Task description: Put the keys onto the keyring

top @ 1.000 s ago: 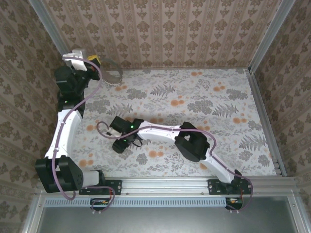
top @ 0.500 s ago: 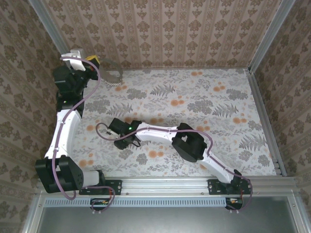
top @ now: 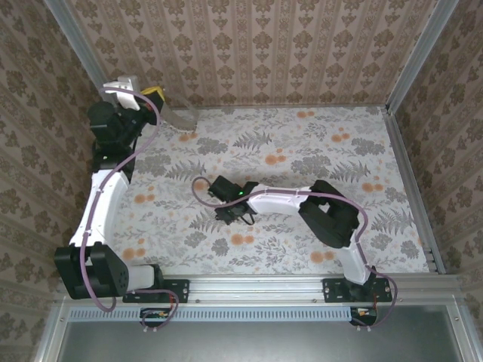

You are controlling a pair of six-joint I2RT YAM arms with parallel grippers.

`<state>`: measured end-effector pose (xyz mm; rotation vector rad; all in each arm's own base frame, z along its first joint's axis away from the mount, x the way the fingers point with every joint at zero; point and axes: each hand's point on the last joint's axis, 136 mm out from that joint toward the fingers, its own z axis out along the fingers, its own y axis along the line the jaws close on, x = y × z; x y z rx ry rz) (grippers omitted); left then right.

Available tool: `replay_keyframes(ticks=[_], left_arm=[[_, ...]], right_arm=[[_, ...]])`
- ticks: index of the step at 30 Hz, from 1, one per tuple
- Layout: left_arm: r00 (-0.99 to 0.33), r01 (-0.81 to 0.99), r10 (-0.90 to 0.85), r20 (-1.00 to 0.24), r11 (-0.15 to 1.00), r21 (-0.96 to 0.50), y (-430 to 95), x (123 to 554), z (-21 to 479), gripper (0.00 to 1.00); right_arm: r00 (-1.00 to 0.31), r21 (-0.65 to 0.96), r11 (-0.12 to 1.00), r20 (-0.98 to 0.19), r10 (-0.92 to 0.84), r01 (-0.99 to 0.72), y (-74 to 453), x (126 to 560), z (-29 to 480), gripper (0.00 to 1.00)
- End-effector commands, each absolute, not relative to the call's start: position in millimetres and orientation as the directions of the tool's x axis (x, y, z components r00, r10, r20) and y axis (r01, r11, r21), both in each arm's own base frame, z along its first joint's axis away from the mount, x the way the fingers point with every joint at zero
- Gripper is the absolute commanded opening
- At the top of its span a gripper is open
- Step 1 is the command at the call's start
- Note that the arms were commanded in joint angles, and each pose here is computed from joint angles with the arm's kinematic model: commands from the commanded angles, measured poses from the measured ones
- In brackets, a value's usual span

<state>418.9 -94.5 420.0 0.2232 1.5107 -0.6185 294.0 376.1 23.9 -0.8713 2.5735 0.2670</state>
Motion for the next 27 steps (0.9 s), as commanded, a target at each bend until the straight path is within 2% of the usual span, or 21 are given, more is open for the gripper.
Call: replay_keyframes(ticks=[1,11,22,27], left_arm=[[0.021,0.580,-0.236,-0.971,0.795,-0.181,-113,395,460,0.00],[-0.092,0.642,-0.206,-0.974,0.736,-0.216,-156,368,438,0.00],[-0.146,0.689,-0.181,-0.973,0.687,-0.231,-191,351,423,0.00],[-0.149,0.689,-0.172,-0.974,0.689,-0.227,-193,351,419,0.00]], right_arm=[[-0.781,0.058,0.853,-0.439,-0.444,-0.518,341,299,28,0.13],[-0.858,0.143,0.927,-0.448,-0.250,-0.346,280,301,32,0.00],[-0.896,0.311,0.920,-0.436,-0.084,-0.238,261,300,33,0.00],[-0.891,0.407,0.890,-0.454,0.004,-0.203,253,309,54,0.00]])
